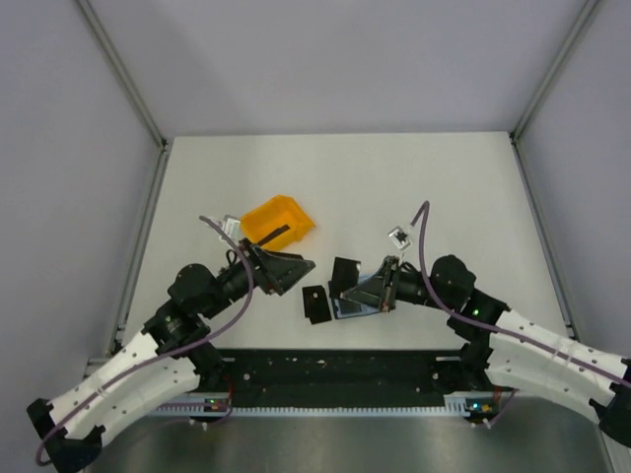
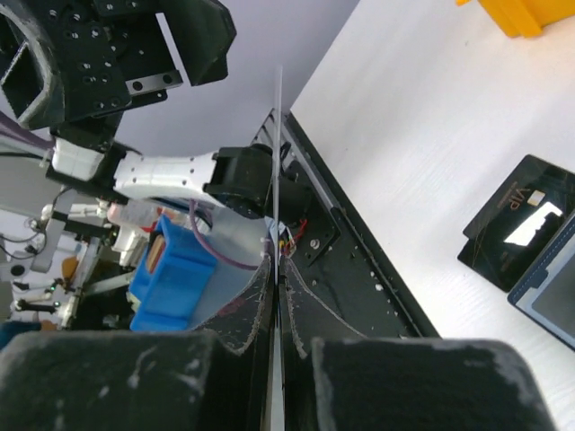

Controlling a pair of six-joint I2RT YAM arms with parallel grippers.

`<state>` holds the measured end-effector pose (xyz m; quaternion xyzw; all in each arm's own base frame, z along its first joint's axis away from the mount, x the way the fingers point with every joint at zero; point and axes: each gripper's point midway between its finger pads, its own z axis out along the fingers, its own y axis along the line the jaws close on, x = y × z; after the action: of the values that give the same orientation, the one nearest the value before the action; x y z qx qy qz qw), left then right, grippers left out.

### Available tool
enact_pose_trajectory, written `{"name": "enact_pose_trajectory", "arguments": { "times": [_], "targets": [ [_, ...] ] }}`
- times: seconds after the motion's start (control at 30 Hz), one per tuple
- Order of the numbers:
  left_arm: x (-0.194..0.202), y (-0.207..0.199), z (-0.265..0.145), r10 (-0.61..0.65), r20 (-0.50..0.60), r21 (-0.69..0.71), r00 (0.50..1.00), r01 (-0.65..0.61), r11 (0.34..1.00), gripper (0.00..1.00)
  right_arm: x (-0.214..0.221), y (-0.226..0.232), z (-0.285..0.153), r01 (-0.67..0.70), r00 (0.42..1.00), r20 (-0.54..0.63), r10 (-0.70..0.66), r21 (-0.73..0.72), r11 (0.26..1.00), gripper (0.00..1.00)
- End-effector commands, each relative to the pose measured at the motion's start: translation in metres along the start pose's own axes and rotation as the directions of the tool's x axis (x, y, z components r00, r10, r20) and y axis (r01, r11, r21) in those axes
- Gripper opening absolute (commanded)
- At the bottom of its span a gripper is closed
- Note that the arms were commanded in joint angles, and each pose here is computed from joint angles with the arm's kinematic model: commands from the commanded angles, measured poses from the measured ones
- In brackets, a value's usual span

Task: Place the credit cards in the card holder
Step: Pick up the credit card at the corner of the board.

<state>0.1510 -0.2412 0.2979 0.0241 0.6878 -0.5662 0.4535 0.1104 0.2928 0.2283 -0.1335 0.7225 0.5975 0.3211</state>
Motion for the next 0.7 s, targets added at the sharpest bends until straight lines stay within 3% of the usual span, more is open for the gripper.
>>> {"name": "enact_pose_trajectory", "arguments": {
  "times": [0.0, 0.33, 0.67],
  "targets": [
    [-0.028, -0.030, 0.003, -0.004, 0.032, 0.198, 0.999, -0.002, 0.980, 0.78, -0.037, 0.037, -0.004, -0.005, 1.000, 0.010, 0.007, -0.194, 0.981, 0.00],
    [-0.014, -0.017, 0.027, -0.069, -0.097, 0.275, 0.993, 0.093, 0.957, 0.68, -0.064, 0.056, -0.008, -0.091, 0.995, 0.005, 0.101, -0.398, 0.913, 0.00],
    [-0.009, -0.023, 0.029, -0.114, -0.132, 0.326, 0.985, 0.152, 0.933, 0.62, -0.060, 0.038, 0.004, -0.158, 0.987, -0.036, 0.155, -0.339, 0.927, 0.00]
  ]
}}
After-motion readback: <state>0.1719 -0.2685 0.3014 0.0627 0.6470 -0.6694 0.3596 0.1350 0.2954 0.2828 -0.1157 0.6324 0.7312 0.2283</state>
